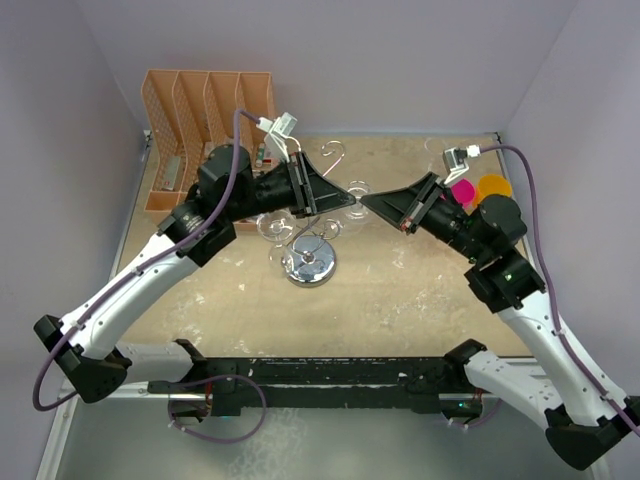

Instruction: Take the wine glass off the wine glass rack

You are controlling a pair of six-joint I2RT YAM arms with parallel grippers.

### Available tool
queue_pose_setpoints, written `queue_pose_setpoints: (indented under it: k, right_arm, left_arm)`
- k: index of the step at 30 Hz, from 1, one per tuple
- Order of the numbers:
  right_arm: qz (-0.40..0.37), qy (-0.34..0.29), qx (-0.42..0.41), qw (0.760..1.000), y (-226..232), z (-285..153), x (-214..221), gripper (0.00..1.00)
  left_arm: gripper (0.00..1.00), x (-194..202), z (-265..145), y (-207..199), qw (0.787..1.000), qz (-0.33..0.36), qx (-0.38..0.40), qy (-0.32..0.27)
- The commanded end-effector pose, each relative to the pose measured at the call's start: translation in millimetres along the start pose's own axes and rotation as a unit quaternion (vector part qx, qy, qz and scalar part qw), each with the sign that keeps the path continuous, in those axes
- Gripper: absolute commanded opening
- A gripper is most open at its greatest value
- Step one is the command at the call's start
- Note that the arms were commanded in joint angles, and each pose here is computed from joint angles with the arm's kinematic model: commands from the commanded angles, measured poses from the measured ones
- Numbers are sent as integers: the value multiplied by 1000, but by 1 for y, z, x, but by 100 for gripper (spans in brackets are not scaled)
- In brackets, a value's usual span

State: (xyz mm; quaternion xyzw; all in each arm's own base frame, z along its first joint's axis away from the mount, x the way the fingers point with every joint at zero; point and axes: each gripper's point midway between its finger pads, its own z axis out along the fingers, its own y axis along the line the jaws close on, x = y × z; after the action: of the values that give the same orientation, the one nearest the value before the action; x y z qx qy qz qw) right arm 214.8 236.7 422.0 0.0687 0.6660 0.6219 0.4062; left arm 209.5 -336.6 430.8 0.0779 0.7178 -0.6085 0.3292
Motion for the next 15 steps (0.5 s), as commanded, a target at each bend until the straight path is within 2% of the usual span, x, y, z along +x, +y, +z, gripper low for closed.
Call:
queue_pose_setpoints:
  k: [1,2,5,7,15]
  right_arm:
    - [-35,-45,-35,998,35,-12,-21,0]
    - [-37,-46,-34,998,35,-13,-21,0]
    - [-37,-44,-37,998,35,-14,-19,0]
    - [-44,-39,-43,997,37,-15,-18,1]
    - [-100,-40,-25,994,45,-29,-20,53]
  left_arm:
    - [16,3,6,-20,999,-1,42,4]
    - [14,4,7,-21,999,-1,44,6]
    - [2,7,9,-24,999,-4,53,9]
    - [0,8,10,-27,998,-8,63,10]
    - [0,7,3,-50,992,-19,124,10]
